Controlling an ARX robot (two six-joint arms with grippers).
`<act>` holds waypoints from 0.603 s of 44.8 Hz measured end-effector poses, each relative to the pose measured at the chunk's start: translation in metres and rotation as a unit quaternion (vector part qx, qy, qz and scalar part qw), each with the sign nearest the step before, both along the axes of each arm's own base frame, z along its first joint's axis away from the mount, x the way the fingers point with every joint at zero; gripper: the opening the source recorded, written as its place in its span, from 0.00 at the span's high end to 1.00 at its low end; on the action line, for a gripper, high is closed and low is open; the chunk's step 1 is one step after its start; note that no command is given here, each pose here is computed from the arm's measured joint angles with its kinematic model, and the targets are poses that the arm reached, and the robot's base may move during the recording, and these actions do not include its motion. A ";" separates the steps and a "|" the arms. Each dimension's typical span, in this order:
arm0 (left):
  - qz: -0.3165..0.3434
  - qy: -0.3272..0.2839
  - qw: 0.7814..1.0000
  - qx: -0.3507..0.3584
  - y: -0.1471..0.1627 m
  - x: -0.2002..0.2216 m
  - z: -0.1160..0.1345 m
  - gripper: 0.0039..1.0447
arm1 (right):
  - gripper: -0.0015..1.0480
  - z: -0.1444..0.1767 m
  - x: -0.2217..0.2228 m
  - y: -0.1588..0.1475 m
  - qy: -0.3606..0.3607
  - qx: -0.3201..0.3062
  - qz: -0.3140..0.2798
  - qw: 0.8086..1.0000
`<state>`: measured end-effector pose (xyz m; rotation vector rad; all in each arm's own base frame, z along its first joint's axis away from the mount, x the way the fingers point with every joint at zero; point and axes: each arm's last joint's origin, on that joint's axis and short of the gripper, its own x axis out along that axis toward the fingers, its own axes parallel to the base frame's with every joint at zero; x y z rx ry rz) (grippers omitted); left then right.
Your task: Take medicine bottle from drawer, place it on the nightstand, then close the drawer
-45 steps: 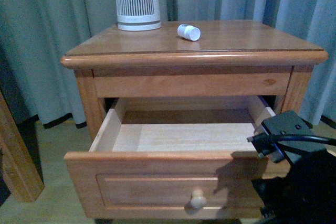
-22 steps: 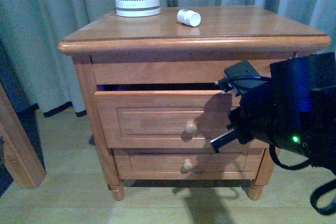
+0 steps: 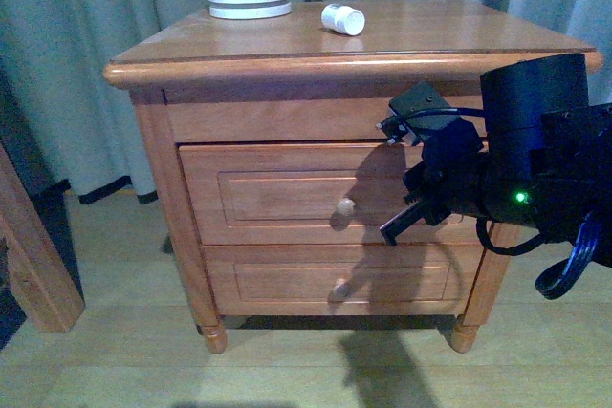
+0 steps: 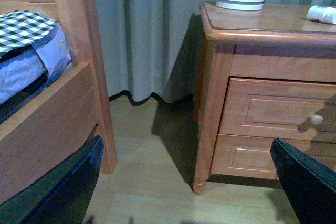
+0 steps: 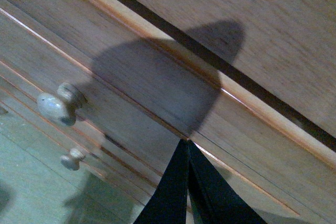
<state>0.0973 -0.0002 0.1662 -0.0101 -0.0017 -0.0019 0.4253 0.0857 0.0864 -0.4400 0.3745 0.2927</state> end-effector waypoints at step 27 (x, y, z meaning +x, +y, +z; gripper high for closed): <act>0.000 0.000 1.000 0.000 0.000 0.000 0.000 0.06 | 0.97 -0.002 -0.005 -0.023 0.015 0.010 -0.012 1.000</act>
